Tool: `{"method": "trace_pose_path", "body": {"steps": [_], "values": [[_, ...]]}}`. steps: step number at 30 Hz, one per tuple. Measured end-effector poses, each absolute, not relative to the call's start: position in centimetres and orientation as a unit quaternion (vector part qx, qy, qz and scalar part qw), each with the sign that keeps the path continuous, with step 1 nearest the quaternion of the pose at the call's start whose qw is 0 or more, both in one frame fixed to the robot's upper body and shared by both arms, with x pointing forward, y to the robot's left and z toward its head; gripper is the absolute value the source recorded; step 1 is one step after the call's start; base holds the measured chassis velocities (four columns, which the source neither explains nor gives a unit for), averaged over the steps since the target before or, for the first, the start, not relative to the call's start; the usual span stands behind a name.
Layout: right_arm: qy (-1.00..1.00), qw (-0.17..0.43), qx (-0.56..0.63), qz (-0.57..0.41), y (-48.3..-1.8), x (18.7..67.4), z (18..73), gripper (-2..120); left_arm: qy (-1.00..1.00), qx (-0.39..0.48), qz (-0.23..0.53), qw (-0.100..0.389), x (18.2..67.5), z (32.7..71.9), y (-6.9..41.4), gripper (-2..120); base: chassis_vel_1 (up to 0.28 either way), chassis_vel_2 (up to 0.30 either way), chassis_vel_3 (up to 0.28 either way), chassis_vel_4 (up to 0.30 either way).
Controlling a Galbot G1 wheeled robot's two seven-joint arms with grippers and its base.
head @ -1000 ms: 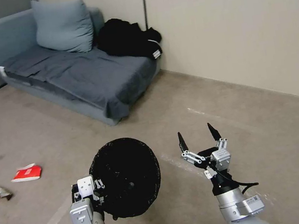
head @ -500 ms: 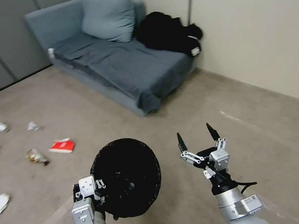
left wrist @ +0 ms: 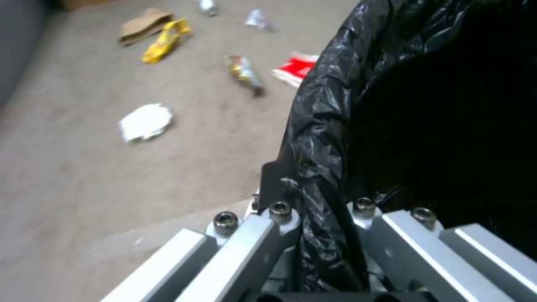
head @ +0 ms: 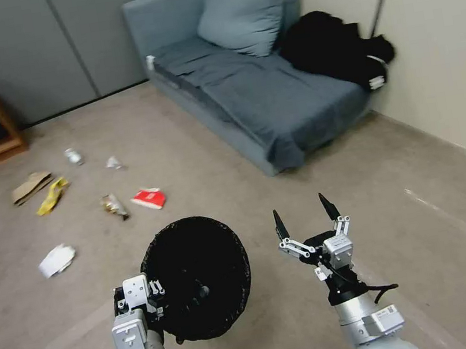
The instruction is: Pick up the trash bin, then pick up the garbage from the floor and place it into the trash bin.
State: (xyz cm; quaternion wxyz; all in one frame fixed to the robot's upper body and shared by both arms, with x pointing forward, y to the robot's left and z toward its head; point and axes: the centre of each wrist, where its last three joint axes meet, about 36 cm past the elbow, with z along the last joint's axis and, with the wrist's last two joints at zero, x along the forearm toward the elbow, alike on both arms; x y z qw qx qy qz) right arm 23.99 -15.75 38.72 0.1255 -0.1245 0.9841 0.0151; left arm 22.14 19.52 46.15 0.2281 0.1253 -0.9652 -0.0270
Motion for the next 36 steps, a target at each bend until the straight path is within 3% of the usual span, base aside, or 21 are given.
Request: {"method": "trace_pose_path", "body": {"steps": [22,36], "values": [[0.983,0.133,-0.124,0.019,-15.69,24.03,39.37,100,-0.966,0.126,-0.026,0.225,22.11,46.27,19.40,1,0.123,0.119,0.127,0.125],[0.983,0.134,-0.124,0.021,-15.67,24.13,39.39,100,-0.966,0.126,-0.027,0.226,22.14,46.09,19.25,1,0.018,0.026,0.023,0.021]]}}
